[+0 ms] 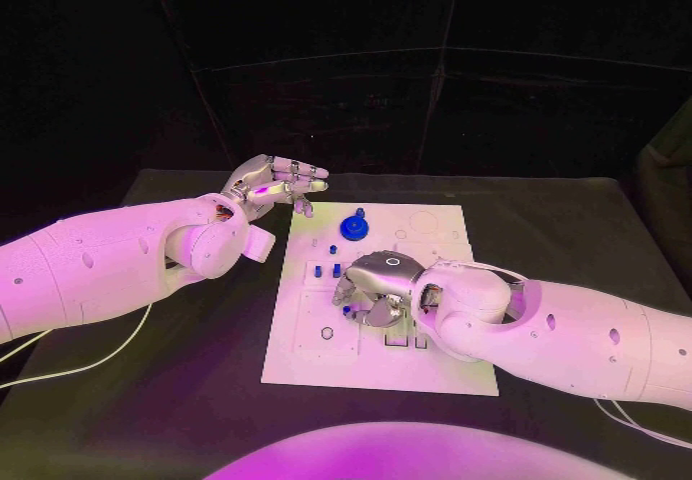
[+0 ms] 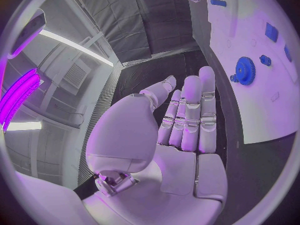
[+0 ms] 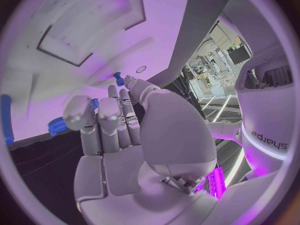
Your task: Assemble the parts on the task board
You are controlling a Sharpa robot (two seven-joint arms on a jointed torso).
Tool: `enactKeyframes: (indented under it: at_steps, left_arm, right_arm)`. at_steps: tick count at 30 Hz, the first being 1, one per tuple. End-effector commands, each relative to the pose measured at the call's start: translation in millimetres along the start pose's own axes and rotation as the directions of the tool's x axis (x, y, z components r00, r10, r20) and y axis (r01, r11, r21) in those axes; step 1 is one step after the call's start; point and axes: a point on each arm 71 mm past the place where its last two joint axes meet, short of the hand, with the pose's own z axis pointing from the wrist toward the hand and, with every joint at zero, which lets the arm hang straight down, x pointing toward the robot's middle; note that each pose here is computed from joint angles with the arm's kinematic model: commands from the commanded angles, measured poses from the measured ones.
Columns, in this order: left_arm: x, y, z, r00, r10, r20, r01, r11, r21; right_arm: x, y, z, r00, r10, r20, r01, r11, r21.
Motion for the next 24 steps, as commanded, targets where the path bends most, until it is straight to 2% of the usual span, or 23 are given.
enactKeyframes:
  at_steps: [1,4,8,11,18,24]
  left_arm:
    - [0.4,-1.2,0.2,1.000,-0.007,-0.008,0.007,1.000,0.002]
    - [-0.1,-1.1,0.0,1.000,-0.007,-0.007,0.007,1.000,0.002]
    - [-0.8,-1.1,-0.3,1.000,-0.007,-0.006,0.007,1.000,0.002]
    - [-0.9,-1.1,-0.5,1.000,-0.007,-0.006,0.007,1.000,0.001]
    - [-0.8,-1.0,-0.6,1.000,-0.007,-0.007,0.007,1.000,0.002]
    - [1.4,-1.0,0.5,1.000,-0.009,-0.013,0.009,1.000,0.003]
  right_arm:
    - [-5.9,-1,-4.3,0.998,0.006,0.070,-0.006,1.000,0.002]
    - [-9.6,-4,-11.4,0.994,0.009,0.111,-0.010,1.000,0.005]
    - [-14.8,-12,-29.2,0.989,0.036,0.142,-0.040,0.999,0.026]
    - [-22.3,-21,-42.5,0.987,0.069,0.145,-0.079,0.995,0.064]
    - [-57.5,-62,-72.2,0.987,0.054,0.153,-0.086,0.973,0.214]
    - [-67.0,-83,-85.1,0.992,-0.017,0.127,-0.020,0.958,0.286]
